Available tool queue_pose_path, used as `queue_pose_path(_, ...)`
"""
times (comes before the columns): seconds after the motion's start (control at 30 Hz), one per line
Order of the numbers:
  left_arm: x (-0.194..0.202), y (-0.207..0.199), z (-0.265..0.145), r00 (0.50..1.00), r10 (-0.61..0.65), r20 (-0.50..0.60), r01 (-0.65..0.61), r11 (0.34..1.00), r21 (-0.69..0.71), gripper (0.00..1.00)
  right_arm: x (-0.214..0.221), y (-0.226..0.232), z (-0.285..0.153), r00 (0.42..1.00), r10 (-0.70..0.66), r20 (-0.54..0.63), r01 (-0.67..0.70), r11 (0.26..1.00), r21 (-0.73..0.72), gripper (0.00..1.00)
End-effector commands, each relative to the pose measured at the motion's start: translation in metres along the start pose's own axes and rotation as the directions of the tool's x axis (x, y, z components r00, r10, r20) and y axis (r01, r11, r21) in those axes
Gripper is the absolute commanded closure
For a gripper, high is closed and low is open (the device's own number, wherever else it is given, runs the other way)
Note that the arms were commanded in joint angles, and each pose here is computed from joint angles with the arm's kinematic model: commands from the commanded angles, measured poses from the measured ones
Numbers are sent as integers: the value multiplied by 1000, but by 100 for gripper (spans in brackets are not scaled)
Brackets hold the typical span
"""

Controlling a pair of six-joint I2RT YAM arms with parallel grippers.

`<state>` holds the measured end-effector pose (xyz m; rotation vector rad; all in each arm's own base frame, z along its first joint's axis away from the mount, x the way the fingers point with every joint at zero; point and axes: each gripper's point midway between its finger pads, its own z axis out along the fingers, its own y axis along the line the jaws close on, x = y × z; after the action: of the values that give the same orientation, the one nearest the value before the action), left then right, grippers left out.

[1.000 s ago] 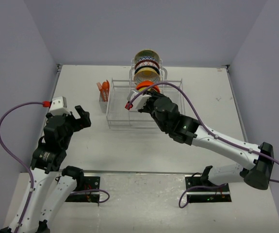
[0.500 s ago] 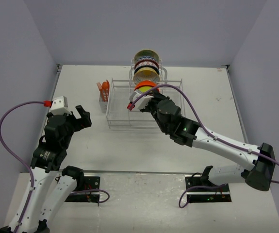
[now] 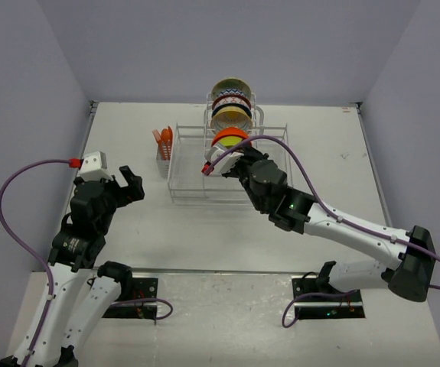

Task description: Unload the bowls from the dish rack

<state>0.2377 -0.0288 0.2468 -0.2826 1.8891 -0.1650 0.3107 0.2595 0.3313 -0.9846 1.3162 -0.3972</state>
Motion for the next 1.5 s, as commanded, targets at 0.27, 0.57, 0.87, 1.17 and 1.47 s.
queue_pose_path(0.27, -8, -7, 2, 1000, 1, 30, -1, 1000, 27, 0, -21, -30, -16, 994, 57, 88, -65, 993, 94, 100)
queue_pose_path(0.57, -7, -6, 2, 1000, 0, 27, -1, 1000, 21, 0, -27, -46, -23, 986, 107, 126, -124, 983, 137, 100)
queue_pose_path(0.87, -7, -6, 3, 1000, 1, 25, -2, 1000, 20, 0, -32, -57, -36, 969, 177, 170, -198, 974, 112, 100)
queue_pose_path(1.17, -8, -5, 2, 1000, 0, 29, -1, 1000, 17, 0, -32, -58, -46, 957, 223, 185, -239, 969, 67, 100)
queue_pose_path(1.47, -8, -5, 2, 999, -2, 32, 2, 1000, 17, 0, -32, -136, -76, 801, 529, 282, -574, 812, 104, 100)
